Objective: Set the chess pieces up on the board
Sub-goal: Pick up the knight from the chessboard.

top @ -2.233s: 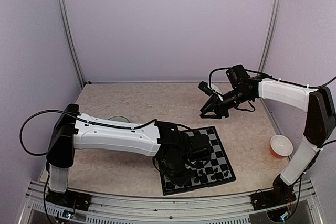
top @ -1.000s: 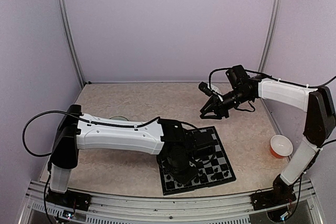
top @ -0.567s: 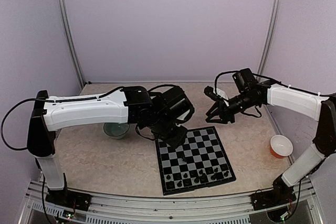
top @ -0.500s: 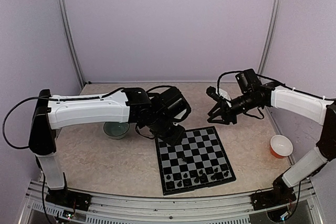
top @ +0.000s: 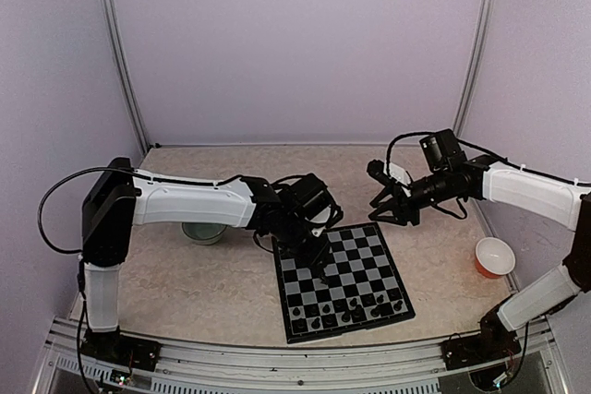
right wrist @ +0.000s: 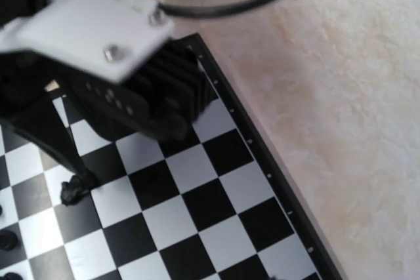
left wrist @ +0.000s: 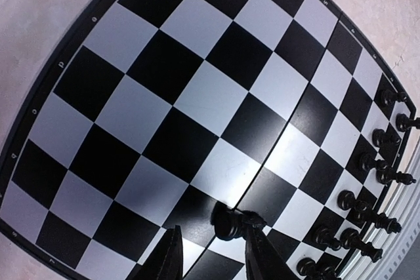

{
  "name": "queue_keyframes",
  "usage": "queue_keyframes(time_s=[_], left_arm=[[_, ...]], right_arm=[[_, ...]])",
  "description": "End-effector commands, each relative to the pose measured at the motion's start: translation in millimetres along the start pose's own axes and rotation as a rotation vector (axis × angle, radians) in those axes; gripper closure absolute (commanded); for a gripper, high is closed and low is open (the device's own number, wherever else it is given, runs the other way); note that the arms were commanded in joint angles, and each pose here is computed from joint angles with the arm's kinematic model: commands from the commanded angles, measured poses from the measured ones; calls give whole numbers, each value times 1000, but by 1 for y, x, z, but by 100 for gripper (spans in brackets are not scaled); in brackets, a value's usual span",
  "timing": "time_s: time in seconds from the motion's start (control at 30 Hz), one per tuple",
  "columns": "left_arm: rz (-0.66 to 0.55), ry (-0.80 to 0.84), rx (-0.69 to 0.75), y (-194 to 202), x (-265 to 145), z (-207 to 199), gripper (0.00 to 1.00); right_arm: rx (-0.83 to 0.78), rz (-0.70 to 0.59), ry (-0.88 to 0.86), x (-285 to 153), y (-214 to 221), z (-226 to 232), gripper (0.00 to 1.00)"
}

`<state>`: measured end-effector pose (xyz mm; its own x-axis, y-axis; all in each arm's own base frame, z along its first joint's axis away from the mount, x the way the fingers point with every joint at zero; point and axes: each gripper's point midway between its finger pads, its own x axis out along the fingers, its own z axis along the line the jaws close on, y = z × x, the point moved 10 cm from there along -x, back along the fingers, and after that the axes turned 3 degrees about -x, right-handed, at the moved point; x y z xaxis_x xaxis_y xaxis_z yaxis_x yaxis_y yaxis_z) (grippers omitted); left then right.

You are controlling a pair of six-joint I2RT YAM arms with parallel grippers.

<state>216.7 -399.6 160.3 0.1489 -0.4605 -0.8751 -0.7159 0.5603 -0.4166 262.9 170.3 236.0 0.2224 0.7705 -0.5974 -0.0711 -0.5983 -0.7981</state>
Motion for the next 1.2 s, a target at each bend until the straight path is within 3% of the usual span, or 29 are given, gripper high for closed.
queue_keyframes(time_s=[0.0, 0.4, 0.57, 0.8, 1.03, 1.17], left_arm=[[5, 28, 3, -5, 17, 1, 66], [66, 41, -41, 8, 35, 7, 78], [54, 14, -63, 10, 33, 8, 72], [-48, -23, -113, 13, -4, 2, 64], [-32, 25, -165, 34, -8, -6, 65], [-9, 35, -187, 40, 0, -7, 70]], right_arm=[[-13, 3, 3, 2, 4, -1, 63], [-9, 8, -14, 5, 8, -1, 63], [-12, 6, -16, 5, 7, 0, 63], [-11, 8, -25, 6, 8, 0, 63], [-8, 10, -37, 8, 10, 1, 63], [-5, 10, -41, 8, 10, 0, 63]])
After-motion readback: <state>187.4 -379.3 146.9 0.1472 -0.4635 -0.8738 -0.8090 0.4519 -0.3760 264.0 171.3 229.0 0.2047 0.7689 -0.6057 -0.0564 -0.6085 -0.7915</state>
